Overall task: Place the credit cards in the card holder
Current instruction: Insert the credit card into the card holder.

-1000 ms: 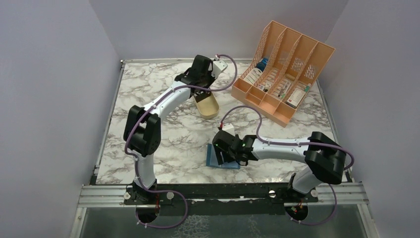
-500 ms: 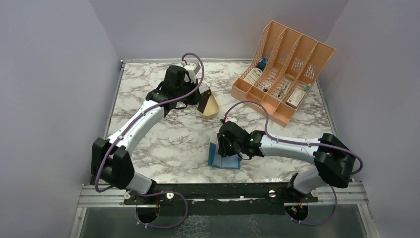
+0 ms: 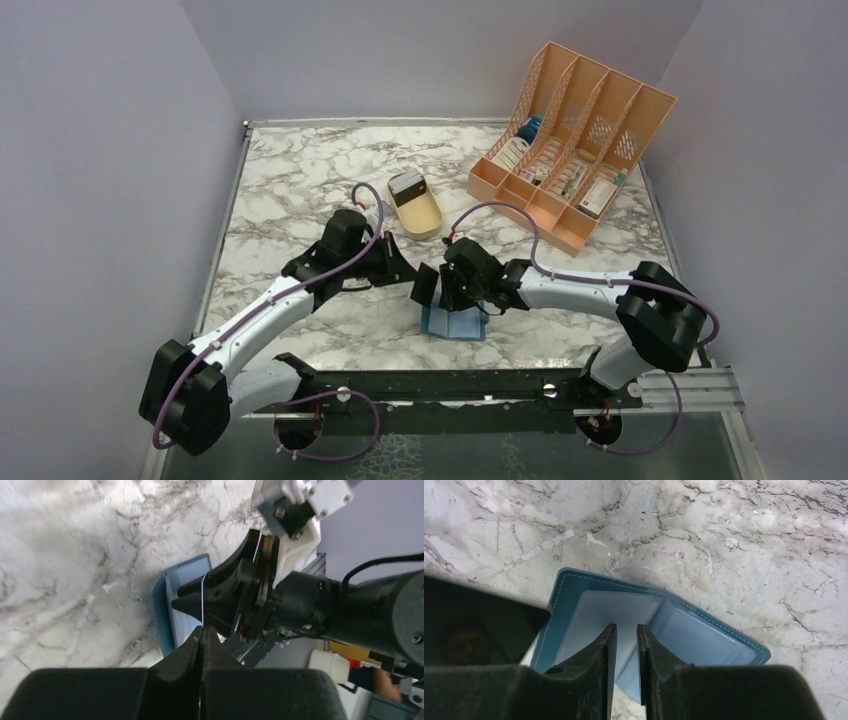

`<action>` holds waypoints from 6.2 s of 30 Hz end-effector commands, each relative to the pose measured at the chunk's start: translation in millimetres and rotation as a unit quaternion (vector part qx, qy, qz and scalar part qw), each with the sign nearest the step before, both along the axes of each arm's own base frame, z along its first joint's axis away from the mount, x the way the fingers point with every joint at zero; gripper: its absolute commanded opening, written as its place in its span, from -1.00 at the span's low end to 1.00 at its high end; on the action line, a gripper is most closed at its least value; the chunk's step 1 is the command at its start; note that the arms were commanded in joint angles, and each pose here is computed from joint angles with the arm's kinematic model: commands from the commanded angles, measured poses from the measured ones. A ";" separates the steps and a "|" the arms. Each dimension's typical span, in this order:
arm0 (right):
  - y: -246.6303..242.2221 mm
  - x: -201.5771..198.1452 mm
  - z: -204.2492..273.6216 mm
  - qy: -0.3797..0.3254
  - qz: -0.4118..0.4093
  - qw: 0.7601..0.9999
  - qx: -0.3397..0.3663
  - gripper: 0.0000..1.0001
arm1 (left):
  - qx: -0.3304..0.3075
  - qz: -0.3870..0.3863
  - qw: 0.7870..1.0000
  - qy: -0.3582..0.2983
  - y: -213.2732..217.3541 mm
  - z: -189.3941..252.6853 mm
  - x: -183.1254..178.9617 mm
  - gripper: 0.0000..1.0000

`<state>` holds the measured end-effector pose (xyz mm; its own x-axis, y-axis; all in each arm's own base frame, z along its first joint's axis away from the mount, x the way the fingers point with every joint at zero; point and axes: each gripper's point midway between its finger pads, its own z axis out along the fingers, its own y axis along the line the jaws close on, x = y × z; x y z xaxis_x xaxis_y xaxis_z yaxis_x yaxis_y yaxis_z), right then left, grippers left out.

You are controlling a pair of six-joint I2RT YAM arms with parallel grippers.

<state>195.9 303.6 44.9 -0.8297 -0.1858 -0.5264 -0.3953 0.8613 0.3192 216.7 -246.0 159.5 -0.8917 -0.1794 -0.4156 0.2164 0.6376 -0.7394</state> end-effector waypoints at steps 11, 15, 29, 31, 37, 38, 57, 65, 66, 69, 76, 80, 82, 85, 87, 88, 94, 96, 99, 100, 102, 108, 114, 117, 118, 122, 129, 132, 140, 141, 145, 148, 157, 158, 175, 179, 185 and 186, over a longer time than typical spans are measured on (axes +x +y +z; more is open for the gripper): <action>8.4 11.4 -17.6 0.018 0.008 1.000 0.007 -0.63 | -0.052 0.052 0.992 0.099 -17.2 -49.3 -45.5 -1.00; 2.2 16.0 -12.6 0.008 0.003 1.000 0.000 -0.63 | -0.025 0.071 0.992 0.102 -11.7 -68.9 -43.1 -1.00; -26.5 8.6 19.6 -0.017 0.008 1.000 -0.023 -0.63 | 0.025 0.101 0.989 0.106 -2.3 -101.6 -33.4 -1.00; -35.1 6.0 18.5 -0.017 0.002 0.999 -0.035 -0.63 | 0.028 0.101 0.989 0.109 -3.5 -103.4 -32.5 -1.00; -54.4 2.7 3.6 -0.019 -0.012 0.997 -0.068 -0.65 | 0.000 0.084 0.991 0.103 -16.9 -91.7 -28.4 -1.00; -55.3 2.4 0.6 -0.017 -0.014 0.997 -0.070 -0.65 | -0.012 0.079 0.992 0.102 -20.1 -89.3 -28.5 -1.00; -66.8 -8.6 -22.3 -0.005 -0.012 0.997 -0.079 -0.73 | -0.043 0.022 0.996 0.081 -42.7 -90.4 -36.0 -1.00; -62.1 -7.9 -15.9 -0.008 -0.009 0.998 -0.066 -0.74 | -0.034 0.022 0.996 0.082 -42.7 -97.0 -37.6 -1.00; -60.7 -8.1 -13.6 -0.009 -0.007 0.998 -0.062 -0.74 | -0.034 0.025 0.996 0.081 -41.8 -95.5 -37.3 -1.00; -55.0 -7.7 -5.2 -0.012 0.000 0.999 -0.048 -0.74 | -0.013 0.049 0.996 0.076 -34.1 -93.0 -32.2 -1.00; -45.4 -8.6 2.3 -0.008 0.010 1.000 -0.028 -0.75 | -0.009 0.079 0.995 0.055 -27.2 -65.0 -22.9 -1.00; -43.9 -8.0 0.7 -0.006 0.010 1.000 -0.027 -0.76 | -0.070 0.075 0.994 0.046 -38.4 -37.4 -21.9 -1.00; -43.4 -8.6 -1.0 -0.003 0.010 1.000 -0.028 -0.76 | -0.091 0.073 0.992 0.043 -43.3 -25.8 -21.9 -1.00; -43.8 -8.9 -2.0 -0.001 0.005 1.000 -0.026 -0.77 | -0.118 0.059 0.990 0.042 -54.4 -13.0 -25.7 -1.00; -43.9 -8.5 -2.0 -0.003 0.000 1.000 -0.022 -0.77 | -0.124 0.042 0.990 0.043 -65.9 -8.5 -31.2 -1.00; -43.8 -8.0 -1.8 -0.003 -0.003 1.000 -0.021 -0.77 | -0.126 0.034 0.991 0.042 -72.2 -7.5 -33.7 -1.00; -52.0 -2.9 -5.4 -0.006 -0.023 0.999 -0.033 -0.77 | -0.107 0.020 0.992 0.056 -91.7 -27.6 -39.9 -1.00; -55.1 -0.5 -4.1 -0.007 -0.028 0.999 -0.032 -0.78 | -0.093 0.022 0.993 0.063 -91.2 -39.3 -40.5 -1.00; -57.9 0.1 -1.6 -0.010 -0.030 0.999 -0.028 -0.78 | -0.076 0.030 0.994 0.068 -86.1 -53.9 -40.7 -1.00; -58.7 0.1 -1.0 -0.011 -0.031 0.999 -0.028 -0.78 | -0.068 0.035 0.995 0.067 -83.0 -59.0 -40.4 -1.00; -59.6 -0.5 -0.3 -0.011 -0.031 0.999 -0.027 -0.78 | -0.043 0.048 0.996 0.065 -74.8 -68.4 -39.2 -1.00; -58.9 -3.0 0.3 -0.009 -0.027 0.999 -0.021 -0.78 | 0.041 0.061 0.996 0.041 -52.7 -84.0 -33.9 -1.00; -56.9 -6.1 1.5 -0.006 -0.020 1.000 -0.012 -0.78 | 0.076 0.070 0.994 0.033 -37.7 -100.5 -34.4 -1.00; -55.9 -9.1 -1.1 -0.001 -0.014 1.000 -0.010 -0.78 | 0.066 0.066 0.995 0.029 -39.3 -102.2 -34.8 -1.00; -55.8 -10.2 -2.8 0.002 -0.012 1.000 -0.009 -0.78 | 0.061 0.064 0.996 0.027 -40.3 -102.4 -35.0 -1.00; -57.5 -12.6 -8.2 0.007 -0.012 1.000 -0.012 -0.78 | 0.041 0.058 0.997 0.021 -42.2 -101.3 -36.5 -1.00; -64.4 -15.0 -18.0 0.013 -0.017 0.999 -0.029 -0.79 | 0.015 0.069 0.997 0.015 -33.2 -96.9 -39.6 -1.00; -67.1 -15.5 -18.9 0.012 -0.018 0.999 -0.033 -0.79 | 0.002 0.071 0.997 0.008 -31.6 -91.6 -38.4 -1.00; -69.8 -16.6 -21.4 0.012 -0.018 0.999 -0.037 -0.79 | -0.028 0.053 0.998 -0.001 -38.8 -81.3 -40.0 -1.00; -69.8 -16.6 -21.3 0.011 -0.018 0.999 -0.037 -0.79 | -0.030 0.049 0.998 -0.002 -40.1 -81.0 -40.6 -1.00; -70.5 -17.4 -22.0 0.012 -0.019 0.999 -0.036 -0.80 | -0.039 0.039 0.998 0.001 -44.0 -82.1 -42.6 -1.00; -70.7 -17.4 -21.6 0.011 -0.019 0.999 -0.036 -0.80 | -0.041 0.029 0.999 0.006 -47.1 -83.6 -44.8 -1.00; -70.7 -16.3 -19.6 0.008 -0.022 0.999 -0.034 -0.80 | -0.027 0.020 0.999 0.010 -43.8 -94.5 -48.6 -1.00; -71.0 -16.8 -19.9 0.009 -0.021 0.999 -0.034 -0.79 | -0.024 0.019 0.999 0.011 -43.1 -96.8 -49.3 -1.00; -74.3 -17.4 -20.2 0.006 -0.027 0.999 -0.035 -0.80 | -0.001 0.029 0.999 0.040 -35.0 -116.7 -53.3 -1.00; -74.2 -17.9 -21.6 0.009 -0.025 0.999 -0.037 -0.80 | 0.006 0.031 0.998 0.047 -33.0 -119.7 -55.1 -1.00; -73.1 -15.8 -19.6 0.004 -0.025 0.999 -0.036 -0.80 | 0.042 0.040 0.996 0.069 -26.4 -128.0 -55.9 -1.00; -72.9 -15.6 -20.2 0.004 -0.025 0.999 -0.037 -0.80 | 0.048 0.040 0.995 0.072 -25.4 -129.0 -56.2 -1.00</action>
<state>176.1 232.5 24.0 -0.8524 -0.1906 -0.4869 -0.3535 0.8962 0.2680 165.4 -279.8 43.3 -0.9088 -0.2436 -0.3389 0.1000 0.6612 -0.7435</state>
